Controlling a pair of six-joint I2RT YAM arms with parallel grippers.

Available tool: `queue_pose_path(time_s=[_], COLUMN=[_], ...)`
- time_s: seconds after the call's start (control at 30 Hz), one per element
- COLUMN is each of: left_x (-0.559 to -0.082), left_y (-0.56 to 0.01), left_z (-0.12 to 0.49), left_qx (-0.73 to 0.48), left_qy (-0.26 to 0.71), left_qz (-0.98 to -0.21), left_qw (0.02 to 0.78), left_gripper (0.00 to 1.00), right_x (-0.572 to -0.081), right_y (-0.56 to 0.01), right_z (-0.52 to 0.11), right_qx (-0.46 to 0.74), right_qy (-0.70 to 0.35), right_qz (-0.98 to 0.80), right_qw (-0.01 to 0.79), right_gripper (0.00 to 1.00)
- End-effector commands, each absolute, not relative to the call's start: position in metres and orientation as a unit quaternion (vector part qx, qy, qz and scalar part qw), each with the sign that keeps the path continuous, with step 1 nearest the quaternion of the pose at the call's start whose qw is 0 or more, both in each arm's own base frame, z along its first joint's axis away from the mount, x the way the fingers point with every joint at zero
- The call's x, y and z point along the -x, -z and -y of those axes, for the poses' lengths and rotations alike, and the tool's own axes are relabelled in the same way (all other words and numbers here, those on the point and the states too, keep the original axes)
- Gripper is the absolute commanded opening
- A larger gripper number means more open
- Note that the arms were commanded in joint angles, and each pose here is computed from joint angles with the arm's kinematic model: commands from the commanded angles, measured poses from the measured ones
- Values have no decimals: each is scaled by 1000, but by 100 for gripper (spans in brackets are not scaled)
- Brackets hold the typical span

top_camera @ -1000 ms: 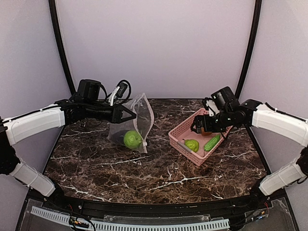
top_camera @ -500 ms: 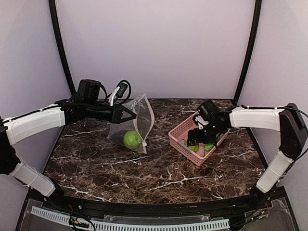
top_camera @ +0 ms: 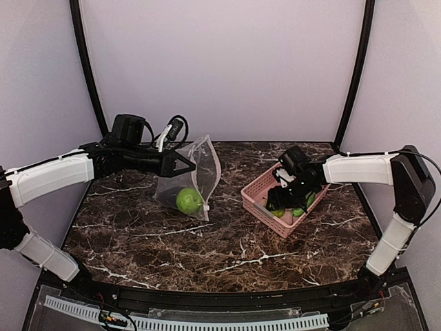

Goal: Place the food in the zip-top bag and seal the zipper
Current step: Pick up the fake fruit from the bin.

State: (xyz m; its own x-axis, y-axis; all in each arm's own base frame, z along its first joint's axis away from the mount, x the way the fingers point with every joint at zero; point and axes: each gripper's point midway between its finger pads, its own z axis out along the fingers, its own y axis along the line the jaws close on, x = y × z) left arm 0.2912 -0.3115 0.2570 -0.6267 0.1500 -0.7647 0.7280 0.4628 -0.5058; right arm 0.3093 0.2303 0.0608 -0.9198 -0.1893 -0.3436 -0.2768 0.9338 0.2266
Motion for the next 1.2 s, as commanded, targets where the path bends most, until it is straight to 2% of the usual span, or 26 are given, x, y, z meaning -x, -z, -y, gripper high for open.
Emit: queue_pose_path(time_s=[0.0, 0.33, 0.6, 0.93, 1.07, 1.17], left_x=[-291, -290, -290, -288, -287, -286], left_y=[-267, -267, -268, -269, -270, -271], left_z=[313, 313, 314, 316, 316, 317], left_qx=[-282, -283, -283, -286, -287, -289], left_qy=[446, 445, 449, 458, 460, 461], left_qz=[-780, -780, -777, -773, -771, -769], left_qw=[337, 339, 338, 334, 335, 335], left_gripper=[1, 1, 1, 1, 1, 1], right_x=[-317, -320, -317, -259, -234, -232], right_y=[-61, -84, -162, -265, -288, -294], right_z=[-235, -227, -214, -318, -359, -378], right_qx=[118, 110, 89, 242, 302, 312], right_qy=[-143, -132, -142, -328, -394, -406], right_qz=[-968, -965, -943, -833, -780, -769], right_qw=[167, 198, 287, 373, 382, 383], right_gripper=[70, 67, 65, 66, 66, 66])
